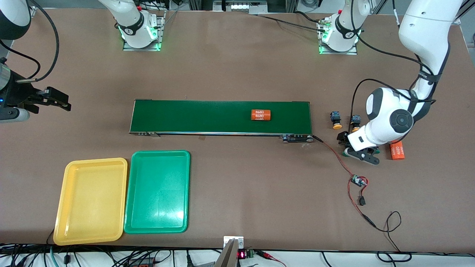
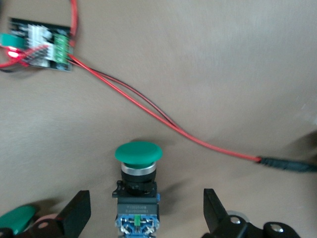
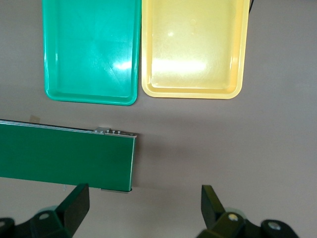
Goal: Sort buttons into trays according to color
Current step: 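Carry the green button onto the conveyor belt and release it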
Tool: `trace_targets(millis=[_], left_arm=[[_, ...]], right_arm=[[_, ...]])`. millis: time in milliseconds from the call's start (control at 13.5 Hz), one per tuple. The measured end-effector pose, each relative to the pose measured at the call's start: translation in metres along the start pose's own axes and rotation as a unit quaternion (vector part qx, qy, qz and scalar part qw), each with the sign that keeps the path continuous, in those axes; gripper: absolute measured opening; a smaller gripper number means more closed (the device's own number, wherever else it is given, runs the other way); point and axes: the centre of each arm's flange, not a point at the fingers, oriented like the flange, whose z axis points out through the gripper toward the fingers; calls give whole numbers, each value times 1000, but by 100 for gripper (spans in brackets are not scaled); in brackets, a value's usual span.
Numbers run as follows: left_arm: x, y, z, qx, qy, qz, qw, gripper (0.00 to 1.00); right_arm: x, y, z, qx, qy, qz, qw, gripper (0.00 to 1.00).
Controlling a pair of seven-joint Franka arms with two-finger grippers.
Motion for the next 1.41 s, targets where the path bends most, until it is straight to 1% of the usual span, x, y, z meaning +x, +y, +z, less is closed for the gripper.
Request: trace_targets(millis=[222,370,666,740,888,1036,1184,1332,1406], left_arm=[[-13,-2,14,-3,-11,10,1000,100],[-18,-6,18,-3,-16,6,1000,94],[-15,-8,15,0,-12,11,1000,47],[-12,-9,11,2,-7,11,1000,41],[-5,-10,-1,7,5,13,1000,41],[4,-2,-20,7,9,23,1000,41],[15,24,-45,-2,-2,47,999,41],[23,64,-65,-12,-13,88,996,41],[27,86,-76,-15,-12,106,994,41]], right_arm=[[0,0,0,0,0,0,1000,100],[0,0,0,0,0,0,1000,100],[0,-5,0,0,0,-4,1000,100],[1,-8,0,0,0,-7,1000,100],[1,-12,0,0,0,-10,1000,100],[1,-12,1,0,-1,-11,1000,100],[2,-11,7,1,-8,-10,1000,100],[6,-11,18,2,-18,-10,1000,100],[7,-11,26,3,-28,-10,1000,100]])
